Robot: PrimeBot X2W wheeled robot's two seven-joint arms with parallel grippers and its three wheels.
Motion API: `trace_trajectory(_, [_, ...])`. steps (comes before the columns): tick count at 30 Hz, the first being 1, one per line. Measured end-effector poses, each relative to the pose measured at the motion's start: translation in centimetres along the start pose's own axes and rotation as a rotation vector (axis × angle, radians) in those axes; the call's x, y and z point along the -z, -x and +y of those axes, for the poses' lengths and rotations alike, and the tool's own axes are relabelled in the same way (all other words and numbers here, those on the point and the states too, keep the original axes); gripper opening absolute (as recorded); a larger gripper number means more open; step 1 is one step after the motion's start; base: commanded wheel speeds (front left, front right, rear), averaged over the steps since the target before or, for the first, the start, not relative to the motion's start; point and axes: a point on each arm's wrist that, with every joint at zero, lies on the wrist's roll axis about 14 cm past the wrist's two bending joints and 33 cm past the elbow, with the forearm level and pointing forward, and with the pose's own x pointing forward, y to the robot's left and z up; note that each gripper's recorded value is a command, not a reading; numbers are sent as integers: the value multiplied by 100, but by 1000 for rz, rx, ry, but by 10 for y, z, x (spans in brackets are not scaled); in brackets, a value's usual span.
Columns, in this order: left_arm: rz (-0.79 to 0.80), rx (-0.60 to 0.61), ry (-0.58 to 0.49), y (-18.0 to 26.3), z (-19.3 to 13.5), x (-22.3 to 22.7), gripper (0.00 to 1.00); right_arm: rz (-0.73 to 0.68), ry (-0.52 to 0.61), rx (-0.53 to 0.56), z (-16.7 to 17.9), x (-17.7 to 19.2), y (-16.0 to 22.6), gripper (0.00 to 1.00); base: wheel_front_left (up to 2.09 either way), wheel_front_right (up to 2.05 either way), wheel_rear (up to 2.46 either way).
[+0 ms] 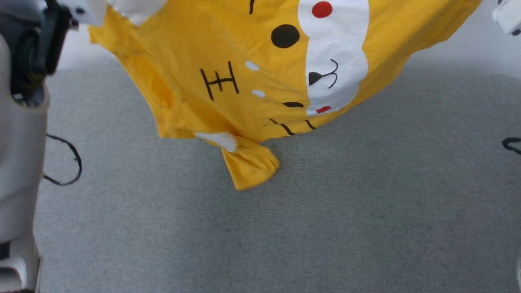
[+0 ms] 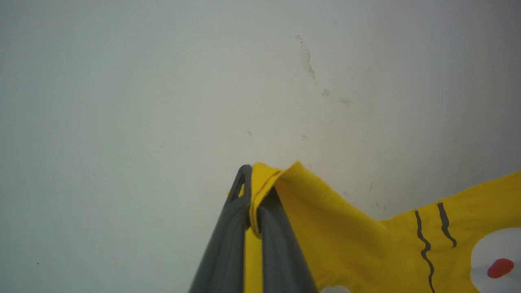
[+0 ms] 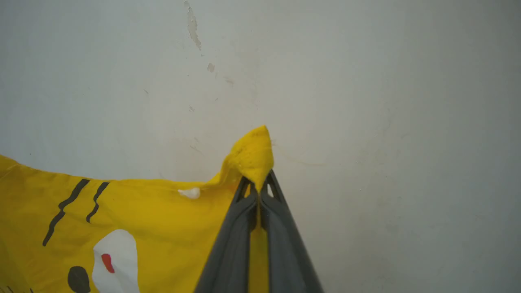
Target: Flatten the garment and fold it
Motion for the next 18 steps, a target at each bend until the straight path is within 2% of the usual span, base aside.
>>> trace_trajectory(4, [-41, 7, -1, -16, -3, -34, 0, -17, 15, 6, -1, -26, 5, 0, 0, 0, 0])
trace_trajectory(8, [-74, 6, 3, -36, -7, -57, 0, 6, 27, 7, -2, -33, -2, 0, 0, 0, 0])
trace_trajectory(14, [-98, -26, -29, -73, -7, -59, 0, 64, -10, 24, -9, -18, -31, 0, 0, 0, 0])
trace_trajectory(18, [-186, -61, -93, -102, -5, -67, 0, 82, 4, 41, -15, -5, -57, 0, 0, 0, 0])
